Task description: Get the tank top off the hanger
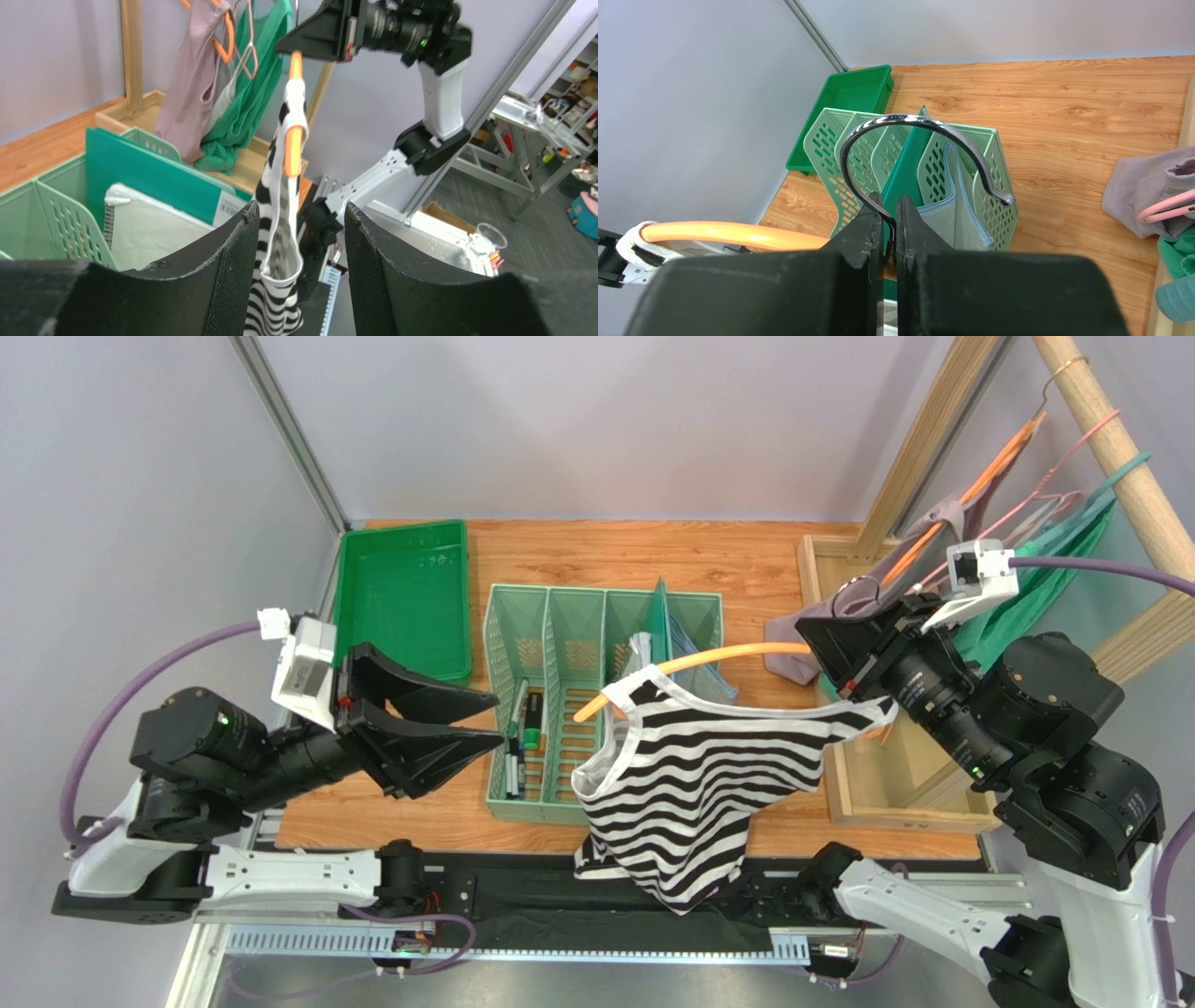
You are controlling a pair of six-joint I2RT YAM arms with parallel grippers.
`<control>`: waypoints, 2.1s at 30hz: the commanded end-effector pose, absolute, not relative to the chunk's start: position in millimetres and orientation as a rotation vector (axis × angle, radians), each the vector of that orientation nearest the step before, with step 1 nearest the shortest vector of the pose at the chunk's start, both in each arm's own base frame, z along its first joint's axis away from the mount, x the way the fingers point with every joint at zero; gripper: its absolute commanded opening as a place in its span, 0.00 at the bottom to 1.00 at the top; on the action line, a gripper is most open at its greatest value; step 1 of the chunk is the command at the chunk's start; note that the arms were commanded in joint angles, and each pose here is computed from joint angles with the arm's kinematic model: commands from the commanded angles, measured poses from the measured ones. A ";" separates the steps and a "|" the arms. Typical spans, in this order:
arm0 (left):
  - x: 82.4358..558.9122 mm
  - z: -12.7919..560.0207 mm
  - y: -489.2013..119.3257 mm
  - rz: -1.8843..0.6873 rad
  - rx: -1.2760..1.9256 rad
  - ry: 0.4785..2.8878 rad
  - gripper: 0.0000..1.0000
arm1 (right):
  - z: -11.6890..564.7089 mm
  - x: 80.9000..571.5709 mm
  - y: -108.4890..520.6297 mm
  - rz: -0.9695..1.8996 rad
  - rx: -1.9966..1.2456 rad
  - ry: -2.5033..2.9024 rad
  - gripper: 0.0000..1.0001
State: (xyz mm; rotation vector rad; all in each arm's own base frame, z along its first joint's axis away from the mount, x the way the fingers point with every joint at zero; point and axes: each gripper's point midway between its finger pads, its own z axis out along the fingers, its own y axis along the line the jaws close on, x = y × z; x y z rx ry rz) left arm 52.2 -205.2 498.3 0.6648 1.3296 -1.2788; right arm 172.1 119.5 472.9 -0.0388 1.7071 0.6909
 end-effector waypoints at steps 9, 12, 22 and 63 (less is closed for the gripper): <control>64.6 435.7 -282.5 -1.187 0.767 1.411 0.60 | 494.5 163.4 118.4 0.786 -0.005 1.602 0.00; 62.9 437.0 -297.0 -1.207 0.781 1.390 0.60 | 493.3 162.5 118.0 0.787 -0.006 1.604 0.00; 73.3 432.1 -301.7 -1.184 0.715 1.406 0.41 | 495.7 157.7 114.1 0.793 -0.006 1.590 0.00; 87.3 471.2 -254.0 -1.187 0.511 1.328 0.00 | 450.5 172.0 56.8 0.502 0.240 1.664 0.00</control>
